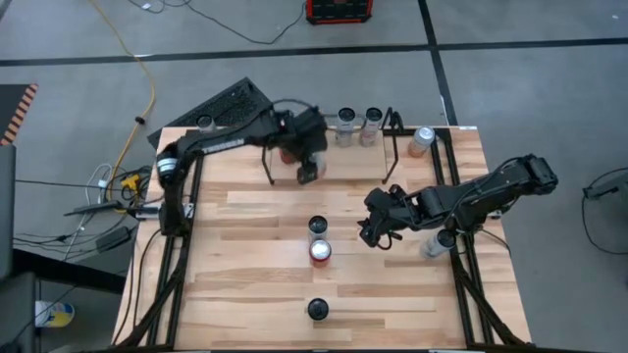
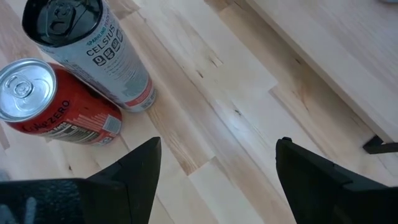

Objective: Place canned beverage on shelf
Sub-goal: Put the bottom orange white soda can on the shelf

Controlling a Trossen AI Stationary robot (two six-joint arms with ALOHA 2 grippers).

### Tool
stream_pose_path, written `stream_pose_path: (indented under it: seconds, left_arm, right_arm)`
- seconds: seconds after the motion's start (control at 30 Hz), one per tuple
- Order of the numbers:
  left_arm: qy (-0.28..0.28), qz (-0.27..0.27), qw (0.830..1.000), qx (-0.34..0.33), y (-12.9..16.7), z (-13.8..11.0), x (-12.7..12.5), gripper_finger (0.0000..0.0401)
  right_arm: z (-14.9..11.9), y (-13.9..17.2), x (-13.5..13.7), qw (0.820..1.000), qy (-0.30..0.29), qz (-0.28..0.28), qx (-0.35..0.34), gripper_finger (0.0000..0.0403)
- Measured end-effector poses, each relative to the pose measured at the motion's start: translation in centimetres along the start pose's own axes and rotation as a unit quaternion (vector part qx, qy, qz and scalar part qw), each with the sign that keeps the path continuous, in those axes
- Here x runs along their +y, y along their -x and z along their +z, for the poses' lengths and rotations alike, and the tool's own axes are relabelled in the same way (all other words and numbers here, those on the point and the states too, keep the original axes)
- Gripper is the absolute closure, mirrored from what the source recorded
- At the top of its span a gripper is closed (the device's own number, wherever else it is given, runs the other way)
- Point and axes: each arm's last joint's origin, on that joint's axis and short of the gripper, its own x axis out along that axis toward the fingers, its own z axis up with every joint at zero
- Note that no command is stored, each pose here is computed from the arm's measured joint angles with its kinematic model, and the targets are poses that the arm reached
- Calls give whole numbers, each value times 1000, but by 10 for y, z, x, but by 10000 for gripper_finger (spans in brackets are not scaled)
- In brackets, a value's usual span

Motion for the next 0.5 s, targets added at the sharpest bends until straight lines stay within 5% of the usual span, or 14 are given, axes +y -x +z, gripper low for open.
stream_pose_path:
  seconds: [0.23, 0.5]
  left_arm:
    - [-16, 11, 1000, 16, -31, 28, 27, 123]
    - [-29, 7, 998, 63, -68, 31, 46, 122]
  right_arm:
    - [1, -1, -1, 1000, -2, -2, 1, 112]
    - [0, -1, -2, 1000, 3, -6, 5, 112]
